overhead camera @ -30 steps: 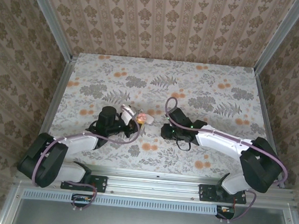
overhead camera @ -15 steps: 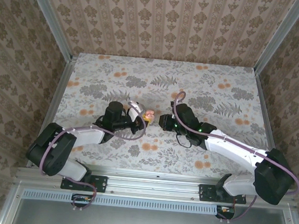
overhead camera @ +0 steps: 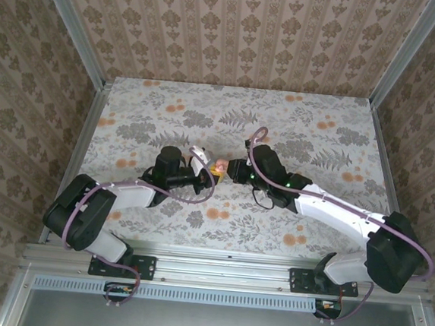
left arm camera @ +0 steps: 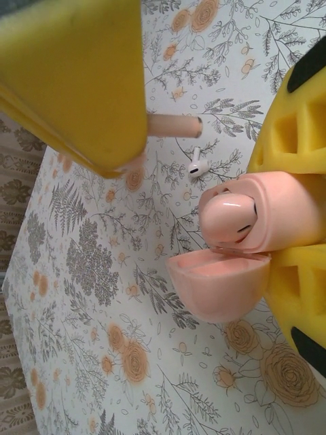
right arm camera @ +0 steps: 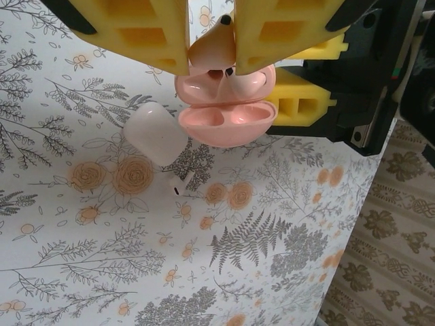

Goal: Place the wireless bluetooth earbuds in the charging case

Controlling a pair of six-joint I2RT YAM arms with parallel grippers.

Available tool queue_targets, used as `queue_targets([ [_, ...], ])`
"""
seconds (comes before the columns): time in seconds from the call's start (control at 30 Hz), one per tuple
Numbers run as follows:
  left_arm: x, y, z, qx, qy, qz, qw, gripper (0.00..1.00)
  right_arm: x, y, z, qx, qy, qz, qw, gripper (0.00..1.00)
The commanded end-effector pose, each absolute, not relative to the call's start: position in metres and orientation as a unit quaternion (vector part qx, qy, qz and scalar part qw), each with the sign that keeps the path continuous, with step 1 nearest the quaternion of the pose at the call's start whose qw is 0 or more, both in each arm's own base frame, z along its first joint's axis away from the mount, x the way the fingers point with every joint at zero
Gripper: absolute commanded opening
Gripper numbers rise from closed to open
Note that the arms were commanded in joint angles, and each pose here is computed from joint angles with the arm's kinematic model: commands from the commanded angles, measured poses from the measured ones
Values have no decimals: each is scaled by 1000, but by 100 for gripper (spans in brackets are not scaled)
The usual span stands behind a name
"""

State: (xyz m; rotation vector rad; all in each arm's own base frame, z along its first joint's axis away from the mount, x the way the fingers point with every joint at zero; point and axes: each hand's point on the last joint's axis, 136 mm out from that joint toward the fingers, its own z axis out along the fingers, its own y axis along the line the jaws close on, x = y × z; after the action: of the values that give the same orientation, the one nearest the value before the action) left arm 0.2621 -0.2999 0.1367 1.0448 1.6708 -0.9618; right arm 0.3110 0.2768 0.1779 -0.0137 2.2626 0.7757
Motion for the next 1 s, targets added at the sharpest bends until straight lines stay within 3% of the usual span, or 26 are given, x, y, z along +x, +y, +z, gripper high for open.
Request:
queue_targets([
  [0.0, 264, -307, 155, 434, 652, -401, 474, 10, 325, 282, 197, -3, 866, 307, 394, 21],
  [0.97, 274, -299, 175, 413, 652, -396, 498, 11, 344, 290, 182, -6, 875, 279, 396, 20],
])
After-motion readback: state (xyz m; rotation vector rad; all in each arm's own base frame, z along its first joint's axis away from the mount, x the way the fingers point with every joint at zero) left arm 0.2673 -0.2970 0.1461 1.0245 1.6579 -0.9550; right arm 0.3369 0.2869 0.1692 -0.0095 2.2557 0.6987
